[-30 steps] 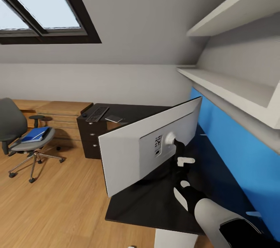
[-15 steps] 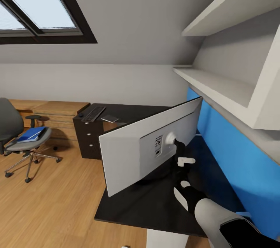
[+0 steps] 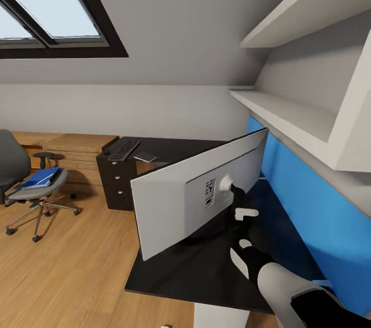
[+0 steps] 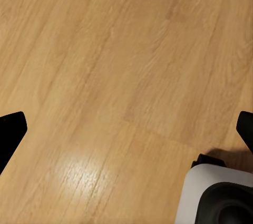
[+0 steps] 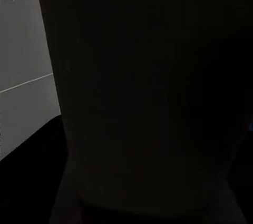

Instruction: In the bedroom, organize the workspace by keeping the computer under the desk, ensuring the monitor is on the desk, placing the keyboard on the desk next to the monitor, placing the mouse on the desk next to the keyboard, moving the folder from the swivel chair onto the desk next to the mouse, stacking the notebook on top of the folder with the pen on top of the notebook, and positioning the swivel chair next to the desk.

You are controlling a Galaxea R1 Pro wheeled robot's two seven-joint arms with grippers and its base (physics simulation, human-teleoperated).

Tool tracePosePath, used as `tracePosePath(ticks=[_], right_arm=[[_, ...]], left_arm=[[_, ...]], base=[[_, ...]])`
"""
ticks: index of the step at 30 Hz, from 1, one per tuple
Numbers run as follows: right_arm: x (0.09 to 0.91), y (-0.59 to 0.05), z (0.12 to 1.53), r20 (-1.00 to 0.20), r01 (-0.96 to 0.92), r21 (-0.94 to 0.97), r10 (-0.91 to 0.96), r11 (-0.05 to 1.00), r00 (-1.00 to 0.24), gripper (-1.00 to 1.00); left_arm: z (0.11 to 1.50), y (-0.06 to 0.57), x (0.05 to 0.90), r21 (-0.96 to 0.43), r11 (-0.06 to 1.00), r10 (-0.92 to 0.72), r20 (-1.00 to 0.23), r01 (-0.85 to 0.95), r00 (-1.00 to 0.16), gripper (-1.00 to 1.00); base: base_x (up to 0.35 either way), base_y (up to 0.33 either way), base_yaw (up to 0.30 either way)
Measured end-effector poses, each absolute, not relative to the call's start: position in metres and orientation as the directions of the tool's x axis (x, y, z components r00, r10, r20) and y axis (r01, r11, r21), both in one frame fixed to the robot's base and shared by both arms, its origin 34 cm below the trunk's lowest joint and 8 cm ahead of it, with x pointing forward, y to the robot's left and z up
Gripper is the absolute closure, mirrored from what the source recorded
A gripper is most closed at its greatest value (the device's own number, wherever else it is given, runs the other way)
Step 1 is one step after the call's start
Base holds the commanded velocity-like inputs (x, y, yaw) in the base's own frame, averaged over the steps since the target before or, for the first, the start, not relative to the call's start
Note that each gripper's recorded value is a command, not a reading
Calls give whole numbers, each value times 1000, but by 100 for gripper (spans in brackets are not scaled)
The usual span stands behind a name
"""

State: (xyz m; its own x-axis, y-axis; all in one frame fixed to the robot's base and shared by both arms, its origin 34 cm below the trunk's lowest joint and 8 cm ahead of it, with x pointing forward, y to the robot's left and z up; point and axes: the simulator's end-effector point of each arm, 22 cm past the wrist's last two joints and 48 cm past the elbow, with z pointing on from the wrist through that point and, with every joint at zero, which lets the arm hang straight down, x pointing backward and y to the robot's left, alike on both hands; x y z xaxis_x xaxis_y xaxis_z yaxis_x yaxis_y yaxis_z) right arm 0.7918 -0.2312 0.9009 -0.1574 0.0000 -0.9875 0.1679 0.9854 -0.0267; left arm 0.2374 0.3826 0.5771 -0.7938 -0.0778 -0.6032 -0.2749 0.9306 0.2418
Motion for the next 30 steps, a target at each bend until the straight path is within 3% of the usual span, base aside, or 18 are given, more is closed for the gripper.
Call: tracePosePath(ticks=[17,30], right_arm=[[791,-234,906,-989,179,-15,12,984,-148,100],[792,-233,907,-989,177,-14,12,984,-147,100]], left_arm=[[578,383,240,239,931,-78,-609,-277,-789,-100],[578,383,240,239,931,-78,-610,-277,-788,-100]], base=[[0,0,-203],[0,0,-30]])
